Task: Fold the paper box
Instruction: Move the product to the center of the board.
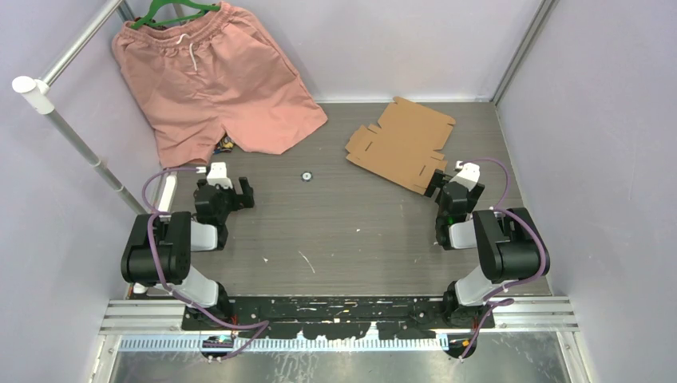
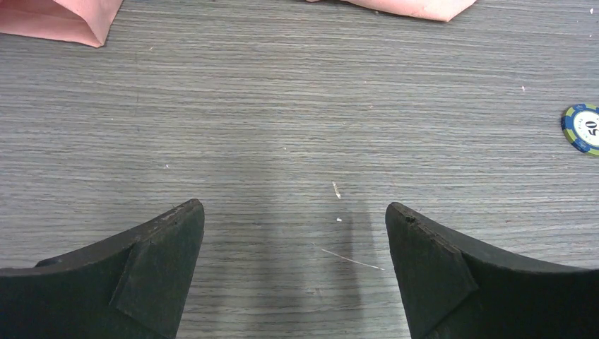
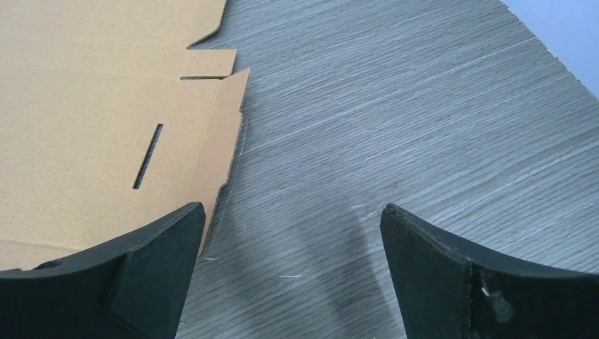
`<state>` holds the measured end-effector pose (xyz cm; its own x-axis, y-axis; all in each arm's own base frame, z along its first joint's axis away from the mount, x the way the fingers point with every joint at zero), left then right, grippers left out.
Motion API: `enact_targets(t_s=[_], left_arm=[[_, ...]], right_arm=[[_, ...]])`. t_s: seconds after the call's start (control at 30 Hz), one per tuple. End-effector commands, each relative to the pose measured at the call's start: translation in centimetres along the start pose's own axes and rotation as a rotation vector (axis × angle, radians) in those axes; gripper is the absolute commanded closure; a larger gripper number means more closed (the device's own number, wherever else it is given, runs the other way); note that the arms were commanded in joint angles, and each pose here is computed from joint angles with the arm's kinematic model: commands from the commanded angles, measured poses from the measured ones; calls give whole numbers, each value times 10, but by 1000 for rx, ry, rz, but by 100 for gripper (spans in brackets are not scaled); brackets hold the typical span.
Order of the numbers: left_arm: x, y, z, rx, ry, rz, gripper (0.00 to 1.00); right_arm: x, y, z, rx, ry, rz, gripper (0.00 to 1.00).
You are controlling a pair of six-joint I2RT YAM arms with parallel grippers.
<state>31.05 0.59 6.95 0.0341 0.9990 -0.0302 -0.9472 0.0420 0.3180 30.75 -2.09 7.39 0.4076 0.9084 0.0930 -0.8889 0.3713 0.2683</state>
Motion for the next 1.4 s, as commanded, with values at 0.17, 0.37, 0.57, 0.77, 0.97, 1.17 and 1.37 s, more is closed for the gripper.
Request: enact_targets(t_s=[0.17,0.37,0.57,0.77,0.97,1.17,1.37], left_arm=[[1,-6,23,-99,-20,6,0],[2,-6,23,-99,-20,7,0],[2,-6,23,-100,-20,8,0],[-4,-1,31,-116,-44,-39,0],[-3,16,58,-69,-6,-10,0],[-11,34,109,19,110,-21,0],[-40,56,156,-36,304,-209,0]], right_arm=[[3,-6,17,-62,-37,-7,0],[3,-6,17,-62,-37,-8,0],[3,-6,17,-63,-37,-7,0],[2,-5,18,-71,-46,-24,0],[11,14,49,-85,-5,40,0],[18,42,97,-76,-66,46,0],[39,80,148,53,-133,108,0]])
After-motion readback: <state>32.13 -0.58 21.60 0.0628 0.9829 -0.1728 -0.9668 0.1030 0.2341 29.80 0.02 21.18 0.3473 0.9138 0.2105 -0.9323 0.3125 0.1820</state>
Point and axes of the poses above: each gripper's point midway between its finger pads, its own y axis back along the fingers, its own x axis along the line the jaws close on, z = x × y, the point moved 7 cm from there along y, back along the fingers, and after that the axes turned 3 degrees about -y, right-handed, at the moved point
